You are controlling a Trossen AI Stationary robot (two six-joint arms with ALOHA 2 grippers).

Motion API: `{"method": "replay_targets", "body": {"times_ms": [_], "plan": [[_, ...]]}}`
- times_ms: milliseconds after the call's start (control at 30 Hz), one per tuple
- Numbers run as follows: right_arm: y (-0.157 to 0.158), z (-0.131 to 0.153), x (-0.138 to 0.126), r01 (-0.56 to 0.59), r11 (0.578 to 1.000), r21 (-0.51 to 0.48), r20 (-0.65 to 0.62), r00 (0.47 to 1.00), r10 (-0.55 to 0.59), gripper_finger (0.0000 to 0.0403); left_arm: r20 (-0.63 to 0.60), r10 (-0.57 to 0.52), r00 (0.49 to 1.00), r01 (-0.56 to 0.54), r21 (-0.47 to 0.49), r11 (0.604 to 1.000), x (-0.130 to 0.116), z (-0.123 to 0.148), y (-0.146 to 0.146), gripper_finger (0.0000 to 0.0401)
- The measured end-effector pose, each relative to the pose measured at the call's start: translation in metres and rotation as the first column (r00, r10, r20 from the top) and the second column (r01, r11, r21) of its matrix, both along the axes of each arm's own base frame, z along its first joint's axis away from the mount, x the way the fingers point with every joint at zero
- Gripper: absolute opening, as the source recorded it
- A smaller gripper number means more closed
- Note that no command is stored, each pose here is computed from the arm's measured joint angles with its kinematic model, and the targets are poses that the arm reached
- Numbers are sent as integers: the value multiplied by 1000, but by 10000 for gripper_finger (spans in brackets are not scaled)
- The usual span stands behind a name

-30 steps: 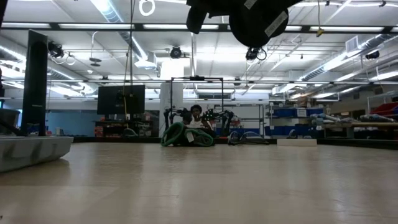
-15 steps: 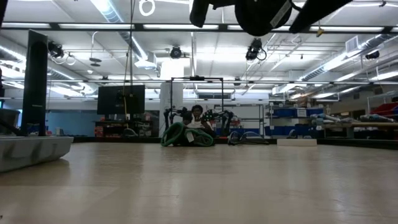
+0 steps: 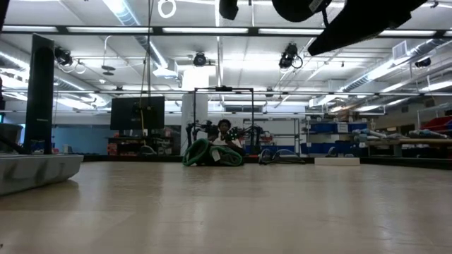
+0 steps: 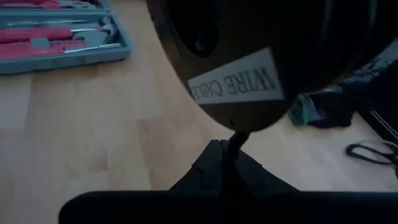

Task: Coil cords
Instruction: Coil the black wire into a spool

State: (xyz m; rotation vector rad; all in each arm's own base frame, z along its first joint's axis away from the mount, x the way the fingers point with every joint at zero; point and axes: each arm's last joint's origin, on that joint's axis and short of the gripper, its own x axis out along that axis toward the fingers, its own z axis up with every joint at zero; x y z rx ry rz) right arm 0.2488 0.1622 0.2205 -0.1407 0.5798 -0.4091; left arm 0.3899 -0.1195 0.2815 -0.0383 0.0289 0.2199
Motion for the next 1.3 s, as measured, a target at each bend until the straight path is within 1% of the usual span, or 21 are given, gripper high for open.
{"method": "replay_targets", "body": {"times_ms": [167,333,500,633,700,800,900,1033,1133,1300], "plan": [[0,-3,2,7,1000,-14,43,999,-7,2,33,9,999,-9,-9,1000,5,-5,0,0],[2,-1,5,-10,1000,-20,68,998,11,12,49,15,999,-14,-15,1000,12,-13,-2,0],[2,-4,2,40,996,85,84,995,-47,12,5,20,1000,-20,-1,1000,15,-25,-3,0],[8,-5,-4,51,989,136,99,993,-65,6,-40,26,999,-25,6,1000,15,-30,-2,0],[9,-6,-6,65,983,171,106,991,-84,4,-52,30,998,-30,-6,1000,13,-36,-2,0],[9,-11,-7,78,967,242,103,989,-106,4,-81,29,996,-33,-45,998,10,-46,0,0],[7,-18,-8,82,948,309,90,989,-115,6,-113,36,993,-45,-75,996,9,-62,2,0],[3,-28,-3,66,922,381,68,993,-99,3,-119,39,992,-48,-80,996,12,-75,1,0],[2,-39,0,55,915,400,52,995,-82,2,-107,30,994,-40,-100,994,17,-85,1,0],[-2,-48,-6,87,921,379,20,995,-102,1,-151,7,989,-26,-122,992,18,-94,1,0]]}}
